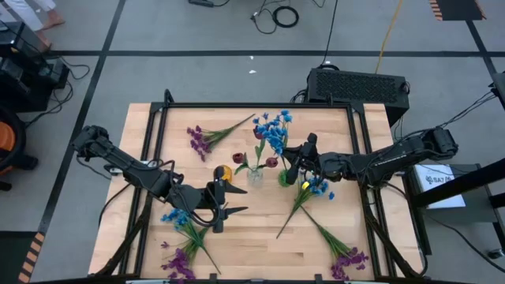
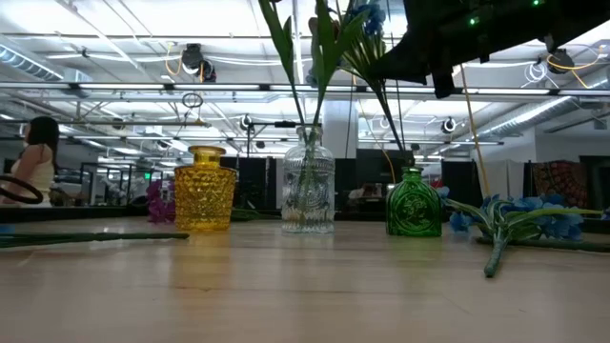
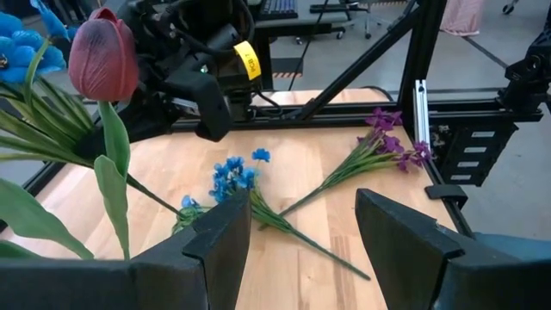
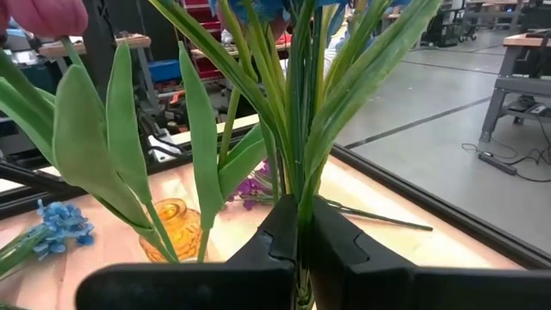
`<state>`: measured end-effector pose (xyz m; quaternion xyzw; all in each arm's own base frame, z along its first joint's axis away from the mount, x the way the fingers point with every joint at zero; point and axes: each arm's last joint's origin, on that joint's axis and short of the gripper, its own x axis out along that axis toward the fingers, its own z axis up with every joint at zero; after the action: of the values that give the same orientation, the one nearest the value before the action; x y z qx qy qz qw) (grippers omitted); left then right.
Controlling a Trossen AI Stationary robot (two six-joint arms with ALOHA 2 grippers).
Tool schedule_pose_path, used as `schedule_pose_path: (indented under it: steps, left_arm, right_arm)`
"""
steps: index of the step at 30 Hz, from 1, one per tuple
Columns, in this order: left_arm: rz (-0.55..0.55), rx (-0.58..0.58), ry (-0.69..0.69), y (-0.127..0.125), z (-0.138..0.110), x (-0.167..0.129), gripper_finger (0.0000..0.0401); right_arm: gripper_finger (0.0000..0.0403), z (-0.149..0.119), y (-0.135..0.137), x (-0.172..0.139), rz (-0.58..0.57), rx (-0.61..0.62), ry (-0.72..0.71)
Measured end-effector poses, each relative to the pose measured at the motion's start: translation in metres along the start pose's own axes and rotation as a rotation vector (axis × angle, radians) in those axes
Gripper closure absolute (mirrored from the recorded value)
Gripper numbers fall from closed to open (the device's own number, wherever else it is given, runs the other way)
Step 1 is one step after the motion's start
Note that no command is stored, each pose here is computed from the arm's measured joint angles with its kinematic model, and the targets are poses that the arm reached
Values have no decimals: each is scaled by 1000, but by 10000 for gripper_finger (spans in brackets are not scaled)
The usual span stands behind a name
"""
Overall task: Sort flowers into vase by color
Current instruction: Put the top blue flowers into the green vase
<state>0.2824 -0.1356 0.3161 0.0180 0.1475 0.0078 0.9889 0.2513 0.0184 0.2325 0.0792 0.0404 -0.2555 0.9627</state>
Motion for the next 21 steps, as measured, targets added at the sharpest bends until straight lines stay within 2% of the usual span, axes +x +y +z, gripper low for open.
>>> schedule_pose_path:
  steps: [21]
  left_arm:
    - [1, 4, 7, 0, -1, 0, 185]
  right_arm:
    - [399, -1, 0, 0, -9, 4, 3]
